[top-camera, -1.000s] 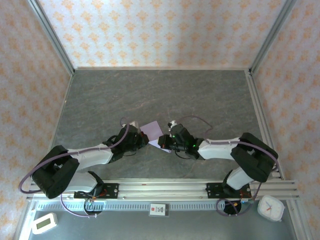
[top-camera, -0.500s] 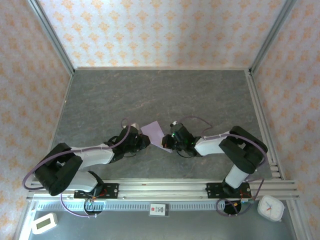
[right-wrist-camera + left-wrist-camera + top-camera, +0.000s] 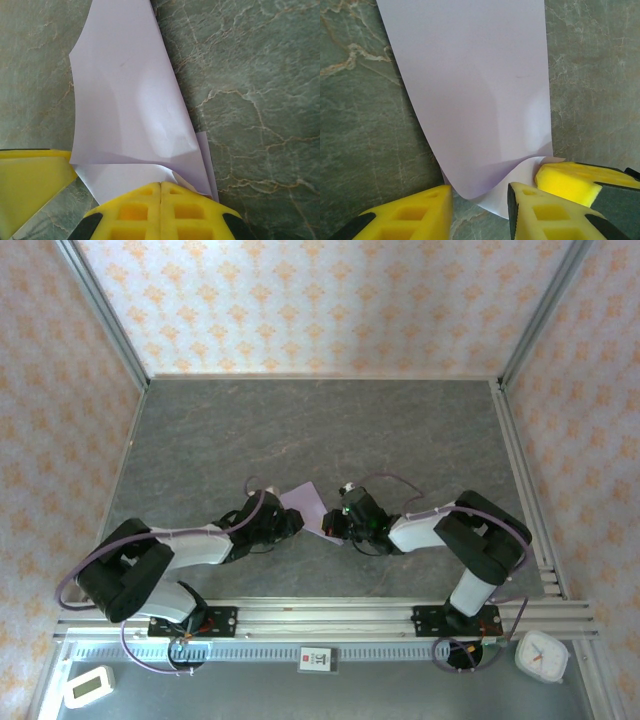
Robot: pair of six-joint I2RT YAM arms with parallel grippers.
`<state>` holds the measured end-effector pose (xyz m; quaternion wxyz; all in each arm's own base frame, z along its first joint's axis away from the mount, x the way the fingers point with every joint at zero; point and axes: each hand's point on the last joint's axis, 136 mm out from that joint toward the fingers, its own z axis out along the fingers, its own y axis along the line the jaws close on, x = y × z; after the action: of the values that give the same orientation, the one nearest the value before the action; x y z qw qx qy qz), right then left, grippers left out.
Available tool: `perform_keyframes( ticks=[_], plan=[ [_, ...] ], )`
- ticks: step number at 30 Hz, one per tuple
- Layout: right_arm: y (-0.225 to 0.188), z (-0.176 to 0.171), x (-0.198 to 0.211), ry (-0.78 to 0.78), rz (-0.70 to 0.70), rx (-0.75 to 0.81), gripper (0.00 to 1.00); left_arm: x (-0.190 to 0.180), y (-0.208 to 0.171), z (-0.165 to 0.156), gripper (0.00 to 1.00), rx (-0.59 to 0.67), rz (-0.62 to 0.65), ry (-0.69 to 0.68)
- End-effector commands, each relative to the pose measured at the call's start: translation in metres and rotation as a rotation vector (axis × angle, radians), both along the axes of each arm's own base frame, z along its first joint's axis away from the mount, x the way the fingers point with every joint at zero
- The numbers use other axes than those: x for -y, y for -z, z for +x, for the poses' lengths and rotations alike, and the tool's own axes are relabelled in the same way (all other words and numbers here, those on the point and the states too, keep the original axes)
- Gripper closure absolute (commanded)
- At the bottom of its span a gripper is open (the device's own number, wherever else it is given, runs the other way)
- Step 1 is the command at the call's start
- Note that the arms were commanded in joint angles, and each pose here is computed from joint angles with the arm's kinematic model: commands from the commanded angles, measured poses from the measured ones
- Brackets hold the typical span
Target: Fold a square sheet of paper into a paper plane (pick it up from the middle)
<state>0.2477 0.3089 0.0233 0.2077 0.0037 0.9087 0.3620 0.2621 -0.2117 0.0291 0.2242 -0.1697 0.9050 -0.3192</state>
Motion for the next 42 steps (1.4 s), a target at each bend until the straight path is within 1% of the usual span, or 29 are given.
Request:
perform_keyframes(
  ticks=[1,3,8,11,15,16,20,21,23,28,31,37,42],
  plan=[
    [0.008,-0.002,0.005,0.005,-0.011,-0.008,1.0,0.006,-0.011,0.013,0.66,0.031,-0.032,-0.01],
    [0.009,-0.003,0.005,0.002,-0.011,-0.01,1.0,0.007,-0.011,0.014,0.71,0.032,-0.032,-0.009],
    [0.008,-0.003,0.005,0.002,-0.005,-0.01,1.0,0.008,-0.012,0.016,0.9,0.035,-0.031,-0.006],
    [0.006,-0.002,0.004,-0.001,0.001,-0.006,1.0,0.009,-0.013,0.017,1.0,0.038,-0.034,-0.006],
    [-0.013,-0.001,-0.001,-0.034,0.02,0.039,1.0,0.009,-0.019,0.016,1.0,0.044,-0.04,-0.006],
    [-0.021,0.0,-0.002,-0.042,0.029,0.059,0.98,0.009,-0.02,0.016,1.0,0.042,-0.045,-0.011],
    [-0.047,-0.003,0.003,-0.063,0.029,0.134,0.8,0.007,-0.027,0.013,1.0,0.025,-0.089,-0.052],
    [-0.053,-0.004,0.004,-0.067,0.026,0.152,0.76,0.005,-0.028,0.012,1.0,0.017,-0.105,-0.072],
    [-0.06,-0.008,0.007,-0.072,0.005,0.183,0.71,0.003,-0.031,0.01,1.0,-0.002,-0.14,-0.111],
    [-0.062,-0.022,0.006,-0.106,-0.119,0.264,0.66,-0.003,-0.035,0.006,1.0,-0.053,-0.202,-0.205],
    [-0.059,-0.026,0.005,-0.113,-0.186,0.314,0.61,-0.003,-0.037,0.006,1.0,-0.076,-0.223,-0.23],
    [-0.054,-0.024,0.004,-0.118,-0.288,0.38,0.57,0.001,-0.039,0.007,1.0,-0.1,-0.226,-0.227],
    [-0.051,-0.02,-0.002,-0.135,-0.31,0.395,0.55,0.003,-0.037,0.007,1.0,-0.112,-0.217,-0.213]
  ],
)
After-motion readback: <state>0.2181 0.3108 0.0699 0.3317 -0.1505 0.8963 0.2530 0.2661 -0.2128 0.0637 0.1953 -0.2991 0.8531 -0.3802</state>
